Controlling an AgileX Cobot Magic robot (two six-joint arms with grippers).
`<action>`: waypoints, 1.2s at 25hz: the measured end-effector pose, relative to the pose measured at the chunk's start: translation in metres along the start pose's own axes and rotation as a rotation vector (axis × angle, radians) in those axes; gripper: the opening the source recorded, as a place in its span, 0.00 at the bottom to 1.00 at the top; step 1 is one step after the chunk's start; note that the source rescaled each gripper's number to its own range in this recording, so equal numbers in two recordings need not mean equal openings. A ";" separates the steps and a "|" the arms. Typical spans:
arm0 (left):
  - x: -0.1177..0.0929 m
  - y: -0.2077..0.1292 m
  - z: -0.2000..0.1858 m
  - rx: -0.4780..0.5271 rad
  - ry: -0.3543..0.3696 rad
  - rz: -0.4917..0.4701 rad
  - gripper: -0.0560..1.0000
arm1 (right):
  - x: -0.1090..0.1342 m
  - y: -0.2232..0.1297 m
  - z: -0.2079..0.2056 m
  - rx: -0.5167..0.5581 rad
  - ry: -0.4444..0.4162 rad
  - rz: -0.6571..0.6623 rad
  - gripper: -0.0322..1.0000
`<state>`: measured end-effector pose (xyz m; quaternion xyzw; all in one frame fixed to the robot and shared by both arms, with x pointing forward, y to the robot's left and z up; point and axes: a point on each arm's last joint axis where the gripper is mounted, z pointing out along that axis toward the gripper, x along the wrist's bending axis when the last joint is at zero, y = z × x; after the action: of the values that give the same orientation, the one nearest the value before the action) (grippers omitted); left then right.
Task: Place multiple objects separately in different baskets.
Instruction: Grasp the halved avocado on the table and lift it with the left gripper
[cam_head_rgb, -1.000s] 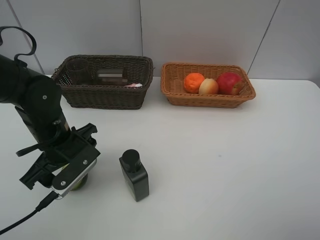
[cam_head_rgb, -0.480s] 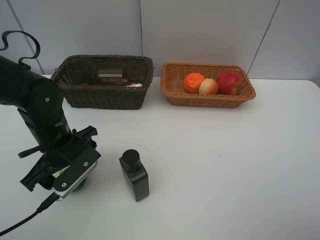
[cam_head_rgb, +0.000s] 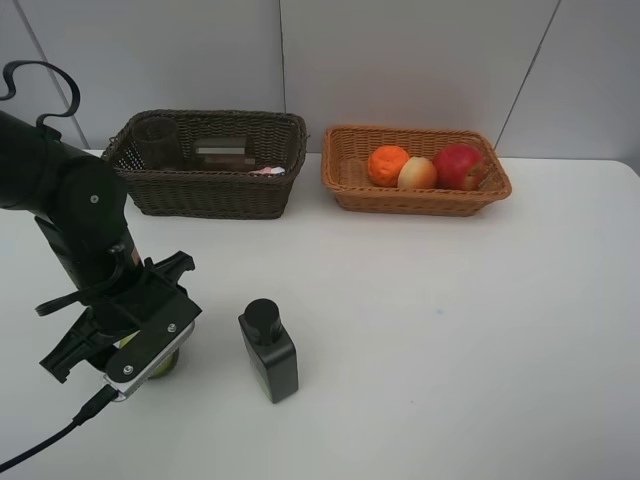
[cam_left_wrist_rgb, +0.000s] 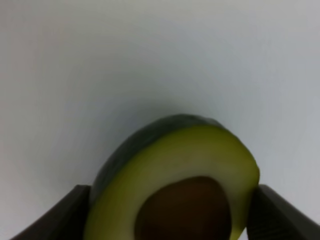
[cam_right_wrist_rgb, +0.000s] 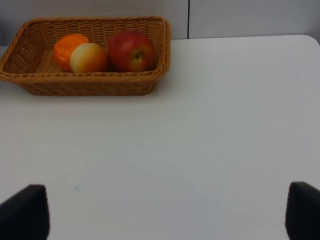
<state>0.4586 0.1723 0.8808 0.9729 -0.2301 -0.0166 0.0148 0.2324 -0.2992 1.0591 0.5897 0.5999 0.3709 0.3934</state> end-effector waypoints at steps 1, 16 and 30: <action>0.000 0.000 0.000 0.000 0.000 0.000 0.81 | 0.000 0.000 0.000 0.000 0.000 0.000 1.00; 0.000 0.000 0.000 -0.001 -0.004 -0.002 0.81 | 0.000 0.000 0.000 0.000 0.000 0.000 1.00; 0.005 0.003 -0.009 -0.022 -0.054 -0.126 0.81 | 0.000 0.000 0.000 0.000 0.000 0.000 1.00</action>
<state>0.4622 0.1673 0.8900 0.9844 -0.1687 -0.0460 0.0181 0.2324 -0.2992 1.0591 0.5897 0.5999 0.3709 0.3934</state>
